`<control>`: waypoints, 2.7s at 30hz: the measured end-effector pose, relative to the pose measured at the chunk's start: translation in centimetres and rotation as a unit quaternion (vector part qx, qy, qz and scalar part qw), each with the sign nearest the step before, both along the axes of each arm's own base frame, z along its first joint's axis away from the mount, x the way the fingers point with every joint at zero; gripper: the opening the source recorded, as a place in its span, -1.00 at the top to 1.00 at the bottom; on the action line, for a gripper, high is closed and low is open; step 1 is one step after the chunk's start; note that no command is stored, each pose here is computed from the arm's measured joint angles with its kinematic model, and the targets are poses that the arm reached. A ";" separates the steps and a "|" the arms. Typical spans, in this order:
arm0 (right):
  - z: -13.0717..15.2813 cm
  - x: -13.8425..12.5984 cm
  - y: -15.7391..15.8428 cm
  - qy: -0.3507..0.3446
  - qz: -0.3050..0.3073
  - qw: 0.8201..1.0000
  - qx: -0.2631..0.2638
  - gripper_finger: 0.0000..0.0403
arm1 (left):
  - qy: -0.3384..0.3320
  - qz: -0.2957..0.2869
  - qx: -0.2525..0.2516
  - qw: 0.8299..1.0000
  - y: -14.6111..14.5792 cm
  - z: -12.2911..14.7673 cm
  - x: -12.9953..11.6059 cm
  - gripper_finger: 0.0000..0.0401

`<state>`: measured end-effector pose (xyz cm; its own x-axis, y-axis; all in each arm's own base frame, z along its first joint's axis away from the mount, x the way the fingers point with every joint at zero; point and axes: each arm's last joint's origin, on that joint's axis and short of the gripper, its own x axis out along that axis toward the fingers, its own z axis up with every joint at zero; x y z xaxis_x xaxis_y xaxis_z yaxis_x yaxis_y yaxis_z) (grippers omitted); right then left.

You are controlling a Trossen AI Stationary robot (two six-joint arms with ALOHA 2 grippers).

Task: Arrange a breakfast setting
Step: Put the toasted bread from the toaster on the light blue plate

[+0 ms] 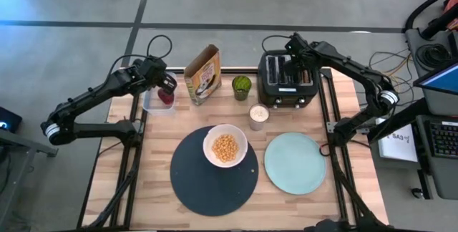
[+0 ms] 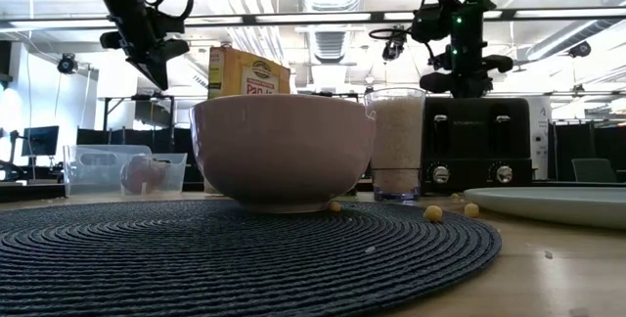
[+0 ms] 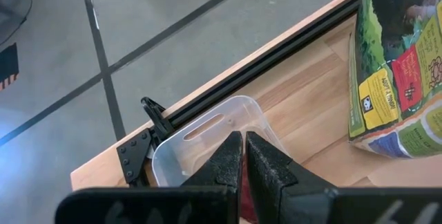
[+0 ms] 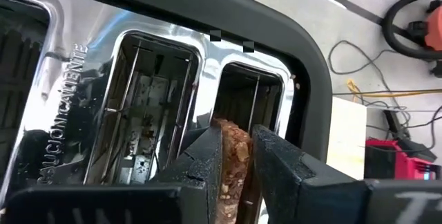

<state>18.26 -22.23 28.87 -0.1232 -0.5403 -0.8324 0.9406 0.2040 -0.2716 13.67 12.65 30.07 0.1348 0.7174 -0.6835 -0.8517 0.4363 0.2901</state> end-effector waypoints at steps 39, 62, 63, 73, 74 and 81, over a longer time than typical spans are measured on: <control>3.8 -0.8 0.5 -0.017 0.022 0.996 -0.080 0.94 | -0.011 0.005 0.003 1.000 0.1 0.1 0.1 0.99; 9.5 -2.3 7.1 -0.276 0.301 0.913 -0.017 0.95 | -0.020 0.005 0.010 1.000 0.2 0.2 0.2 0.99; 9.5 -2.1 7.6 -0.303 0.338 0.891 0.008 0.95 | -0.020 0.005 0.010 1.000 0.2 0.2 0.2 0.99; 7.5 -0.8 14.4 -0.330 0.481 0.774 0.246 0.95 | -0.017 0.005 0.007 1.000 0.2 -0.1 0.2 0.99; 6.9 -0.5 14.9 -0.322 0.476 0.776 0.259 0.95 | -0.017 0.005 0.007 1.000 0.2 -0.2 0.2 0.99; 2.5 0.6 18.4 -0.263 0.423 0.798 0.339 0.95 | -0.012 0.005 0.002 1.000 0.1 -0.7 0.2 0.99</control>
